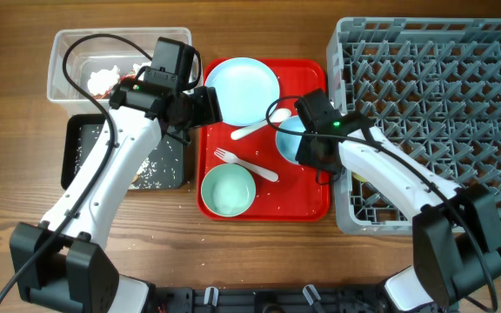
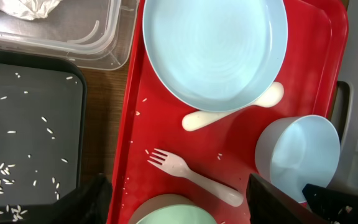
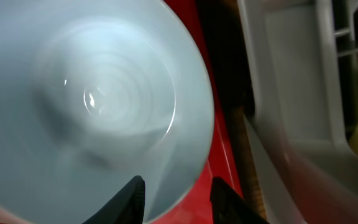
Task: Sort waste into correct bins and load items into the dishwasher rack
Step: 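Move the right gripper to the light-blue plate on the red tray, then grasp the light-blue bowl with the right gripper and place it in the rack, then reach the right gripper to the pale-green bowl and grasp its rim, then carry the pale-green bowl into the rack and release it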
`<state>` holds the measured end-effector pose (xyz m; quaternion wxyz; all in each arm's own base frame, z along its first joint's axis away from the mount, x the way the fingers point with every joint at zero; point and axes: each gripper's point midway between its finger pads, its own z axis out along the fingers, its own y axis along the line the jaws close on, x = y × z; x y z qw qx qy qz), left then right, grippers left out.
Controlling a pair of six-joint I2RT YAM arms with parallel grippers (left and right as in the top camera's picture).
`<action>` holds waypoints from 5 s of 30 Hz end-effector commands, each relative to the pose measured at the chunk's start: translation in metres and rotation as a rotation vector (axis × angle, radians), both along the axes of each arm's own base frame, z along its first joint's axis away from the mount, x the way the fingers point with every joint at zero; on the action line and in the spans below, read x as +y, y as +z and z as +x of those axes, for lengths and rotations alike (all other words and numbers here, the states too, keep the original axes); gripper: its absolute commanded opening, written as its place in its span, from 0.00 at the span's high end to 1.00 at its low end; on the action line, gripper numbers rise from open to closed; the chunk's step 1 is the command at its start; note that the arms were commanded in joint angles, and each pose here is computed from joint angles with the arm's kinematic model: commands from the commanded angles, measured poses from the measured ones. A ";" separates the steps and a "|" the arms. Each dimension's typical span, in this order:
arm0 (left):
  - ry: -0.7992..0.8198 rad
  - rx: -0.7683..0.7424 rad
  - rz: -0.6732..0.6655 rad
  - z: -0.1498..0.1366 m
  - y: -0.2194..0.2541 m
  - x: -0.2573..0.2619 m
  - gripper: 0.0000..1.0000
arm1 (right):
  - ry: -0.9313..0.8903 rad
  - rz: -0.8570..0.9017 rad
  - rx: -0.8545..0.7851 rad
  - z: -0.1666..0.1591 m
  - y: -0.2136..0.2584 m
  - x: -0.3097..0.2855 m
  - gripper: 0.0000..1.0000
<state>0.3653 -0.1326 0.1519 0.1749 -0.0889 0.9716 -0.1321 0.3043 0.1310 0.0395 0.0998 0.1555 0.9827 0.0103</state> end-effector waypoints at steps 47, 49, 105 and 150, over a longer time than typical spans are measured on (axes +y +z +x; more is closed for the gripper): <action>-0.007 -0.016 0.013 0.001 0.004 0.002 0.00 | 0.266 -1.354 -0.365 0.200 0.195 -0.161 0.96; -0.007 -0.016 0.013 0.001 0.004 0.002 0.00 | 0.289 -1.359 -0.328 0.204 0.178 -0.163 0.96; -0.007 -0.016 0.013 0.001 0.004 0.002 0.00 | 0.277 0.559 0.116 -0.065 0.027 0.122 0.29; 0.283 -0.296 0.020 -0.006 0.112 0.120 0.00 | -0.405 -0.869 -0.534 0.029 0.210 -0.232 0.96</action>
